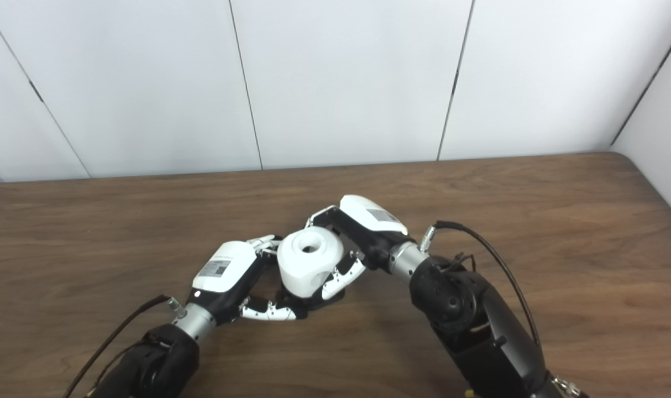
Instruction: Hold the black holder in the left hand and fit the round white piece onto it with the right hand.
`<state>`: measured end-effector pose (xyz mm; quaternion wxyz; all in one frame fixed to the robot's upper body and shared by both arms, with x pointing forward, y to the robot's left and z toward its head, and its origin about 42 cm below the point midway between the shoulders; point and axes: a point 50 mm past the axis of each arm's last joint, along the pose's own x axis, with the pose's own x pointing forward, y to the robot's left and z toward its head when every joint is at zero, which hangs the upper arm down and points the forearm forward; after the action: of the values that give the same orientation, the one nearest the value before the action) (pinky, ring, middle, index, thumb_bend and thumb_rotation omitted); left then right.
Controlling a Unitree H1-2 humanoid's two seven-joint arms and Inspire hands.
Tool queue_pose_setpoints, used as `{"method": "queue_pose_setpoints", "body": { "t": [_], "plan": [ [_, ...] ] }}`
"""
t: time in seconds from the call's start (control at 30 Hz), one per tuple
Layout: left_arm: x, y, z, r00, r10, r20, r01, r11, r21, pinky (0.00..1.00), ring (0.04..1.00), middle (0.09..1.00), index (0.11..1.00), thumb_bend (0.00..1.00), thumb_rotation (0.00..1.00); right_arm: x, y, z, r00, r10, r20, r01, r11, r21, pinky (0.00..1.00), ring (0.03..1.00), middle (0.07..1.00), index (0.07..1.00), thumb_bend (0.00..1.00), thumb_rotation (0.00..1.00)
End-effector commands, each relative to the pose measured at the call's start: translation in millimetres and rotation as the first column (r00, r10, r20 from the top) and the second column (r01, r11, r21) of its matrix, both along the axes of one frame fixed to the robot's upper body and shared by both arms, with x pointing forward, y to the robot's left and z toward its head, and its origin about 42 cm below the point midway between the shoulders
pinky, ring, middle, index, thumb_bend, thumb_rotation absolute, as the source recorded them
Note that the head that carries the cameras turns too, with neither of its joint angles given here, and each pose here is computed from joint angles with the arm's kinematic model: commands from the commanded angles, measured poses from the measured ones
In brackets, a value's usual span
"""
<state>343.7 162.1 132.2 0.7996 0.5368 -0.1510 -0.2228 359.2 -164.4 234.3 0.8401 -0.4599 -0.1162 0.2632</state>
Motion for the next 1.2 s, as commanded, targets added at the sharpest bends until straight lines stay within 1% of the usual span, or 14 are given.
{"method": "queue_pose_setpoints", "body": {
  "t": [0.0, 0.27, 0.7, 0.9, 1.1, 1.17],
  "plan": [
    [-7.5, 6.2, -20.6, 0.995, 0.014, -0.104, -0.003, 0.995, 0.102, 0.86, 0.900, 0.828, 0.487, 0.52, 0.05, 1.6, -0.8, 14.1, 0.998, 0.031, 0.048, -0.030, 0.999, -0.022, 0.69, 0.787, 0.740, 0.479, 0.52, 0.13],
    [-9.0, 5.7, -18.7, 0.995, 0.017, -0.103, -0.007, 0.995, 0.098, 0.85, 0.897, 0.830, 0.487, 0.52, 0.05, 3.5, -5.1, 6.9, 0.999, 0.038, 0.032, -0.036, 0.997, -0.063, 0.64, 0.735, 0.740, 0.480, 0.52, 0.13],
    [-9.7, 4.3, -15.9, 0.995, 0.021, -0.101, -0.012, 0.995, 0.095, 0.84, 0.888, 0.826, 0.487, 0.52, 0.05, 7.0, -3.5, -4.0, 0.999, 0.032, 0.017, -0.031, 0.997, -0.072, 0.61, 0.716, 0.739, 0.480, 0.52, 0.13],
    [-11.3, 5.7, -13.9, 0.995, 0.022, -0.097, -0.014, 0.996, 0.085, 0.84, 0.888, 0.825, 0.487, 0.52, 0.05, 5.1, -3.4, -12.8, 1.000, 0.018, -0.006, -0.018, 0.997, -0.081, 0.66, 0.739, 0.739, 0.480, 0.52, 0.13],
    [-10.5, 5.1, -13.5, 0.995, 0.021, -0.097, -0.014, 0.997, 0.080, 0.83, 0.882, 0.820, 0.487, 0.52, 0.05, 6.1, -2.9, -20.8, 1.000, 0.023, -0.011, -0.024, 0.994, -0.102, 0.68, 0.743, 0.737, 0.480, 0.52, 0.13],
    [-9.7, 4.9, -13.5, 0.995, 0.023, -0.100, -0.015, 0.997, 0.081, 0.83, 0.882, 0.823, 0.487, 0.52, 0.05, 7.1, -2.5, -23.6, 1.000, 0.023, -0.013, -0.025, 0.994, -0.108, 0.68, 0.741, 0.736, 0.480, 0.52, 0.13]
  ]
}}
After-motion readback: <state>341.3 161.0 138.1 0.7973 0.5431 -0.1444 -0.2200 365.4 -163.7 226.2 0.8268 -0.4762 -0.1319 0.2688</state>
